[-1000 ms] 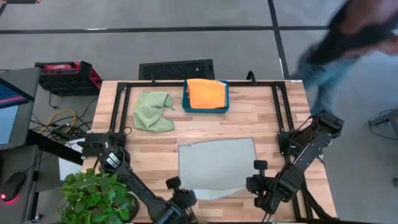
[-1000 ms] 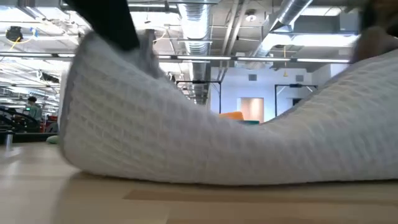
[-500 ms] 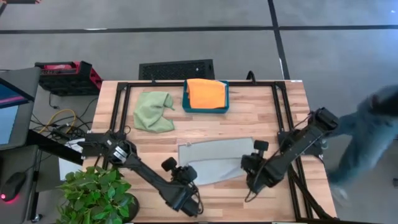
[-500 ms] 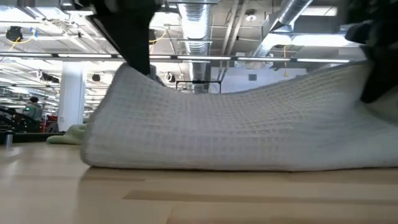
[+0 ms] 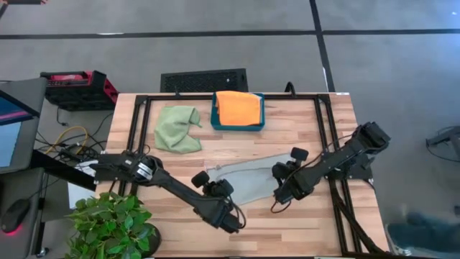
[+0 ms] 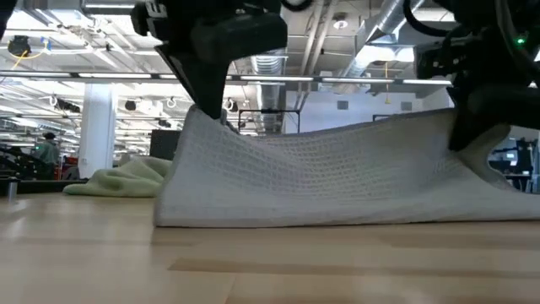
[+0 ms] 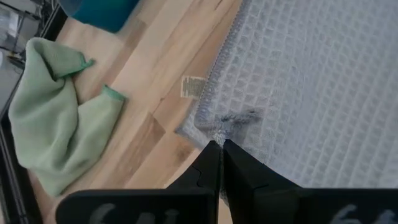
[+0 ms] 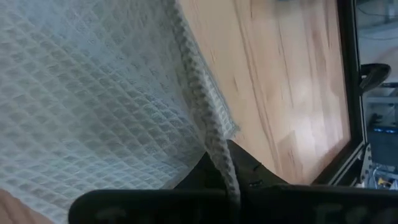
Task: Fold microfiber towels
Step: Fold the gray towel
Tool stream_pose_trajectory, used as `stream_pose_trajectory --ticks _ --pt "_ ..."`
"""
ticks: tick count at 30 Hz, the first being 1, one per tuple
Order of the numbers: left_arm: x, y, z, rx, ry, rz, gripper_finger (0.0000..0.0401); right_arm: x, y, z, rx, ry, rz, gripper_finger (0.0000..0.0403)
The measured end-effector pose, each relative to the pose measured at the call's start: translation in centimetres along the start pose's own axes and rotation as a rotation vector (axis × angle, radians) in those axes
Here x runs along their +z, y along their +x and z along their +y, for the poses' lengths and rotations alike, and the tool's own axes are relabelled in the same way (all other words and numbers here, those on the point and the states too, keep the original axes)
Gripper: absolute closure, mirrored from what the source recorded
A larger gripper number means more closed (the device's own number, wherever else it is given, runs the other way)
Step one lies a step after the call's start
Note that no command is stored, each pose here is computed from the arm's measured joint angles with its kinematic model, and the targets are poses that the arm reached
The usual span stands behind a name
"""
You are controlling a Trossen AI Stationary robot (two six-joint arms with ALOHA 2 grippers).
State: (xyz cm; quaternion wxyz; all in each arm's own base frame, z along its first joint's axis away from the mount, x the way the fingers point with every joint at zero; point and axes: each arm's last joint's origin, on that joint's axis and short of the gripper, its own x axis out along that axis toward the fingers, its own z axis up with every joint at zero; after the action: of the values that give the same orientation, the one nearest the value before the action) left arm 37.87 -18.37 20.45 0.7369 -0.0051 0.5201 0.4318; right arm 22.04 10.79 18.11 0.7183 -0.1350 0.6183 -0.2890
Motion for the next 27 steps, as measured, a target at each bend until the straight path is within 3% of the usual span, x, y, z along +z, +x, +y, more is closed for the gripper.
stream_pose_trajectory --ticks 11,17,27 --pt "1.7 1.5 0.7 0.012 -0.001 0.065 0.0401 0.2 0.4 -0.2 0.003 0.000 0.007 0.0393" --pt "2.5 2.2 1.1 0.024 -0.023 0.077 0.0397 0.3 0.4 -0.2 0.004 -0.011 0.009 0.0371" --pt "3.8 3.5 1.8 0.035 -0.008 0.116 0.0308 1.3 1.5 -1.4 -0.012 0.009 0.041 0.0306"
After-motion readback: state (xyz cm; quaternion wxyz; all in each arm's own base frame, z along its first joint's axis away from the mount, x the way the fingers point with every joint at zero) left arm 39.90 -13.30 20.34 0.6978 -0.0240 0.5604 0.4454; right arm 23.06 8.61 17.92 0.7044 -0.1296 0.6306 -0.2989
